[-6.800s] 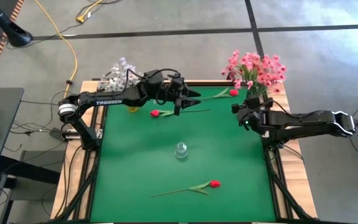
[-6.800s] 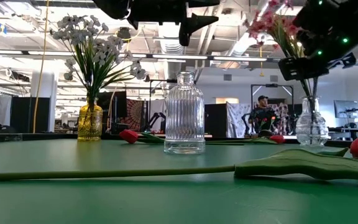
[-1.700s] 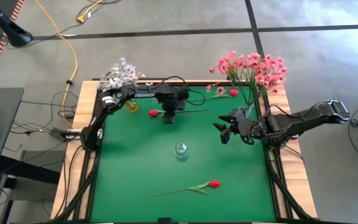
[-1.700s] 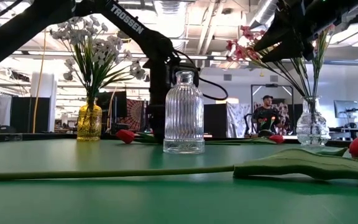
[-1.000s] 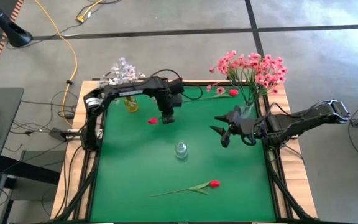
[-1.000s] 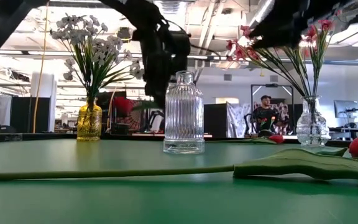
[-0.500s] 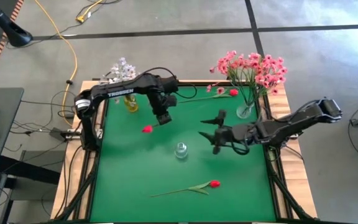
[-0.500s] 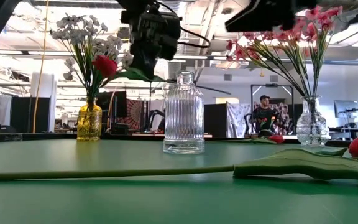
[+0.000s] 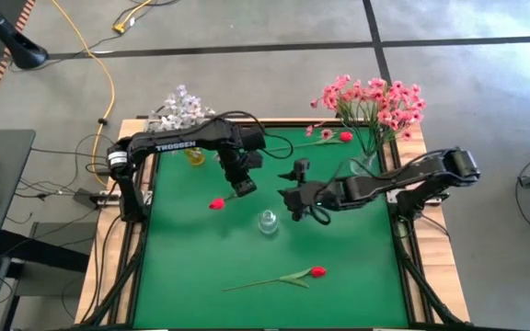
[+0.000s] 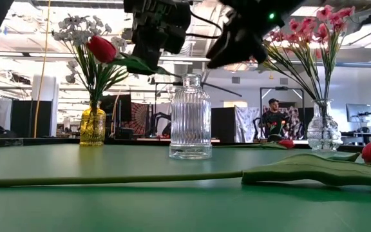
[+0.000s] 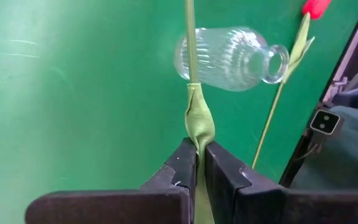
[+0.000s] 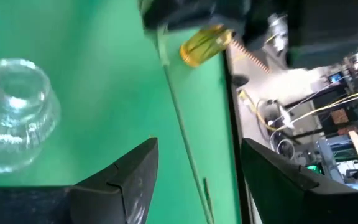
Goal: Sort flowers into vase by color
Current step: Put the middle red flower into the bottom transparent vase
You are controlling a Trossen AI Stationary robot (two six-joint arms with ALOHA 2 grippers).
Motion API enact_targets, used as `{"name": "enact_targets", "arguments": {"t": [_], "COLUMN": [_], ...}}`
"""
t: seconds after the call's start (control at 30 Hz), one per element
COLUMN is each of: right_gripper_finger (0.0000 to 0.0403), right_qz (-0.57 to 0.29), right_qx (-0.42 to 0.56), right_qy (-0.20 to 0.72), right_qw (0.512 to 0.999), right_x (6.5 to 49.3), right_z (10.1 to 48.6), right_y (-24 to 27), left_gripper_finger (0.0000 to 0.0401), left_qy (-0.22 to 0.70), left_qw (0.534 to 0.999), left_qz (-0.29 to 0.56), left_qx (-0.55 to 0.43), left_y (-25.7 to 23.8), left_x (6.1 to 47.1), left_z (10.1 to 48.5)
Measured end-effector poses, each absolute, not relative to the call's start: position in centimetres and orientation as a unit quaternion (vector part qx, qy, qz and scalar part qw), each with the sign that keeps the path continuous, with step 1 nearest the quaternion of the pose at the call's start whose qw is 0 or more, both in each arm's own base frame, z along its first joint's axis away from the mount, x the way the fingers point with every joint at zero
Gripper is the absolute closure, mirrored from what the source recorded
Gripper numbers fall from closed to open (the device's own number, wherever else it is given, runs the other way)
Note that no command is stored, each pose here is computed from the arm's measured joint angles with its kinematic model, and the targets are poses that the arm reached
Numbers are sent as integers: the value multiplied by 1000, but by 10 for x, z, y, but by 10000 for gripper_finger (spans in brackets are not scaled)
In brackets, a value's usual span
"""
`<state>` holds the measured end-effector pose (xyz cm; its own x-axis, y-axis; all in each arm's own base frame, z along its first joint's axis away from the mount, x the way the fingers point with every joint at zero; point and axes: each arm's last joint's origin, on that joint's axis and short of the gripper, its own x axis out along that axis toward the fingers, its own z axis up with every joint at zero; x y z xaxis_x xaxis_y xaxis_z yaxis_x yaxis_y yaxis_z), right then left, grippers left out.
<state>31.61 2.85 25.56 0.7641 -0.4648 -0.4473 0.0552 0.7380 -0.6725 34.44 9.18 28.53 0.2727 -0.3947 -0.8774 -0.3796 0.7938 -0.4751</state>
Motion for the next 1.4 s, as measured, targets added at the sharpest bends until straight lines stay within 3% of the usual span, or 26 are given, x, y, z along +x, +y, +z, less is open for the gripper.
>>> {"name": "enact_targets", "arguments": {"t": [0.57, 0.7, 1.1, 1.23, 1.4], "right_gripper_finger": [158, 198, 373, 379, 379], "right_qz": [-153, -152, -143, -141, -94], "right_qx": [-347, -350, -355, -356, -315], "right_qy": [375, 376, 388, 387, 383], "right_qw": [846, 844, 838, 839, 863], "right_x": [333, 333, 331, 331, 332], "right_z": [229, 229, 227, 227, 228], "right_y": [21, 21, 22, 24, 28], "left_gripper_finger": [391, 391, 391, 379, 322], "left_qy": [598, 597, 591, 592, 589], "left_qw": [737, 739, 751, 758, 769], "left_qz": [-25, -33, -78, -83, -100], "left_qx": [-313, -309, -285, -262, -226], "left_y": [84, 84, 83, 83, 84], "left_x": [348, 348, 349, 348, 349], "left_z": [286, 286, 286, 286, 286]}}
